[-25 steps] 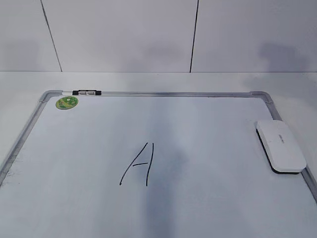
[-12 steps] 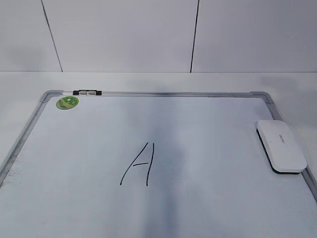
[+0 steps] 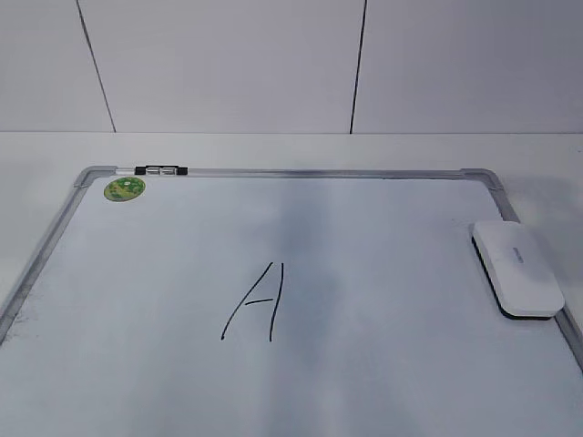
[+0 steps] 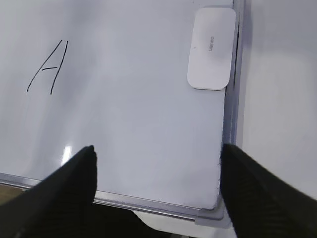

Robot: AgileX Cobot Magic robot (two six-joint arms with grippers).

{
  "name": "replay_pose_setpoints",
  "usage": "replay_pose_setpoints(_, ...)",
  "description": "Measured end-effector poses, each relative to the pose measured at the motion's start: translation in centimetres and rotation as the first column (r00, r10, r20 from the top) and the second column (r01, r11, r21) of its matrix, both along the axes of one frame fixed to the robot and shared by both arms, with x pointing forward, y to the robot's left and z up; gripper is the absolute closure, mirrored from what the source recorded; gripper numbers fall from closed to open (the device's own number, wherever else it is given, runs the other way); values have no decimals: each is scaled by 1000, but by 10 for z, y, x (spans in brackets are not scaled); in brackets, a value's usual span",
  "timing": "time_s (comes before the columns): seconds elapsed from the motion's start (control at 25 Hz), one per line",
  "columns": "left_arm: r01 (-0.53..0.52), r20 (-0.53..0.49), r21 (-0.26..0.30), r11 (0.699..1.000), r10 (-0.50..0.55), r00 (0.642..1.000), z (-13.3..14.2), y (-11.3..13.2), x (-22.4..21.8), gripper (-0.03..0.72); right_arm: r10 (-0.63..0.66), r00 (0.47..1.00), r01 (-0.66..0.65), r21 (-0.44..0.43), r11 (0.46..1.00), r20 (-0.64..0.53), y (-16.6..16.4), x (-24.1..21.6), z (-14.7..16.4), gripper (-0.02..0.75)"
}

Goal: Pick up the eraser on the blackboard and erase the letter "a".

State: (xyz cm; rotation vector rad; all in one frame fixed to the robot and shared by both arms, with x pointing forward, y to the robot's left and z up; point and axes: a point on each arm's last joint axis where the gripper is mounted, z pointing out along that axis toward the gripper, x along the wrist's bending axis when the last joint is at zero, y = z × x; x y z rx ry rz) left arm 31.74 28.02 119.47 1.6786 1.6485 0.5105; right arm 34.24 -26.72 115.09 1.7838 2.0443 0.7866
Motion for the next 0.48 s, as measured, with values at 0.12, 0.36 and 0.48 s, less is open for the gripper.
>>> replay_pose_setpoints(0.12,0,24,-4,1000,0,1000,-10,2,-19,407,-3,1000,3,1,1000,-5,-3,-10,-9,145)
replay_pose_setpoints(0.36,18,34,-35,999,-17,999,-36,3,-46,407,0,1000,1,8,1000,-12,-7,-30,-30,145)
replay_pose_setpoints(0.48,22,53,-47,999,-19,998,-49,3,-56,407,0,1000,0,14,1000,10,-10,-42,-36,145)
